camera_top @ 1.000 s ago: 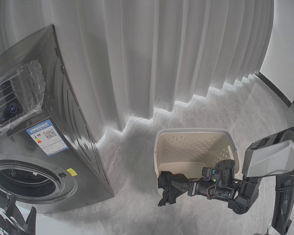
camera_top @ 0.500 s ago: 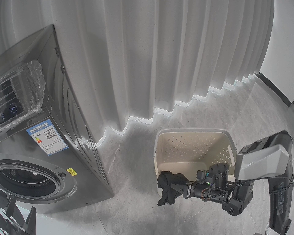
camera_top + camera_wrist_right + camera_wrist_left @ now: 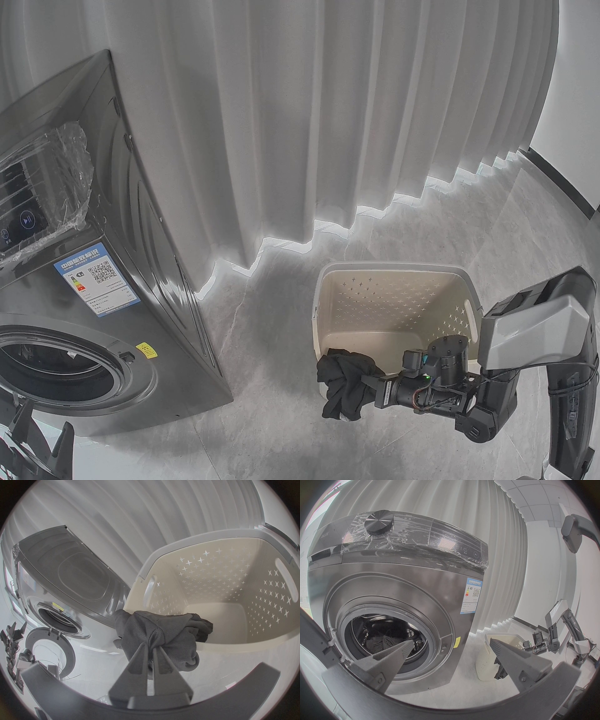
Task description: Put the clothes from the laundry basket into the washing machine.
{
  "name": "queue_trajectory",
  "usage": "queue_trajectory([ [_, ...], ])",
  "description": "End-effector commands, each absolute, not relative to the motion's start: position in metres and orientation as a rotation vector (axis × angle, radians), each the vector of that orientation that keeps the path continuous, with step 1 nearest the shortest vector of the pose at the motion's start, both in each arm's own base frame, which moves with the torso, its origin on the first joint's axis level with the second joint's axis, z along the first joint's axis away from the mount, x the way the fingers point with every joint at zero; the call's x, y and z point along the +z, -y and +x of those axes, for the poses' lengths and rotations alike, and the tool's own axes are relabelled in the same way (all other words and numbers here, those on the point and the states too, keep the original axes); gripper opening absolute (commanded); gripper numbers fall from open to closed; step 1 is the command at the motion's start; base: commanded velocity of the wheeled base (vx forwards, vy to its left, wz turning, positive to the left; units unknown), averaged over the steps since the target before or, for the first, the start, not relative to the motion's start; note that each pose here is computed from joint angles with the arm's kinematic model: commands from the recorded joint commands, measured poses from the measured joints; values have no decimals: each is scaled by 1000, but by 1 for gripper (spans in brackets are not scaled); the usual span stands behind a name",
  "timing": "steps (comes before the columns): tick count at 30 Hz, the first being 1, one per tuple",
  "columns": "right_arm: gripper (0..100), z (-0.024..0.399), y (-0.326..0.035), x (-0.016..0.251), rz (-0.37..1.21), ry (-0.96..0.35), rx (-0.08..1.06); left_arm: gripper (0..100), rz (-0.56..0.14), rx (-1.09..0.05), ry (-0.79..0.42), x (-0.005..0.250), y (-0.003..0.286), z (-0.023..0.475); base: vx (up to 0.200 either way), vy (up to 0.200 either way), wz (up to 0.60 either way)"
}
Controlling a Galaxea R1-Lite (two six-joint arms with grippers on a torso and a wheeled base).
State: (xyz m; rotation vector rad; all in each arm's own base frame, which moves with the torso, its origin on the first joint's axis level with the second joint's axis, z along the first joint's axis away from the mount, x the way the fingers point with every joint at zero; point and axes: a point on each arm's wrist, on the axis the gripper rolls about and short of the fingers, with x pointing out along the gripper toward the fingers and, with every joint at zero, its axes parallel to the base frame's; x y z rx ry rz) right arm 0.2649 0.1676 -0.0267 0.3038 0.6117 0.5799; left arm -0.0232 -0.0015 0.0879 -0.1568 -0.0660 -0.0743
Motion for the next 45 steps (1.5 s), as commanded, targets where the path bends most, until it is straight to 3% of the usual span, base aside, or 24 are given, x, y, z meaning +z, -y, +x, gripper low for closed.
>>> queue_trajectory([
  [1,0,254,-165,-14,309,-561,606,100,-157,-74,62,83,2,-23,0,0,0],
  [9,0,229,-149,26,342,-520,689,100,-157,-74,62,83,2,-23,0,0,0],
  [16,0,216,-143,74,375,-363,764,100,-157,-74,62,83,2,-23,0,0,0],
  [24,0,206,-140,102,441,-291,857,100,-157,-74,62,83,2,-23,0,0,0],
  [31,0,185,-148,140,515,-179,978,100,-157,-74,62,83,2,-23,0,0,0],
  [34,0,161,-154,163,532,-102,1080,100,-159,-74,62,83,2,-23,0,0,0],
  [45,0,163,-158,180,513,0,1103,100,-176,-73,61,83,2,-23,0,0,0],
])
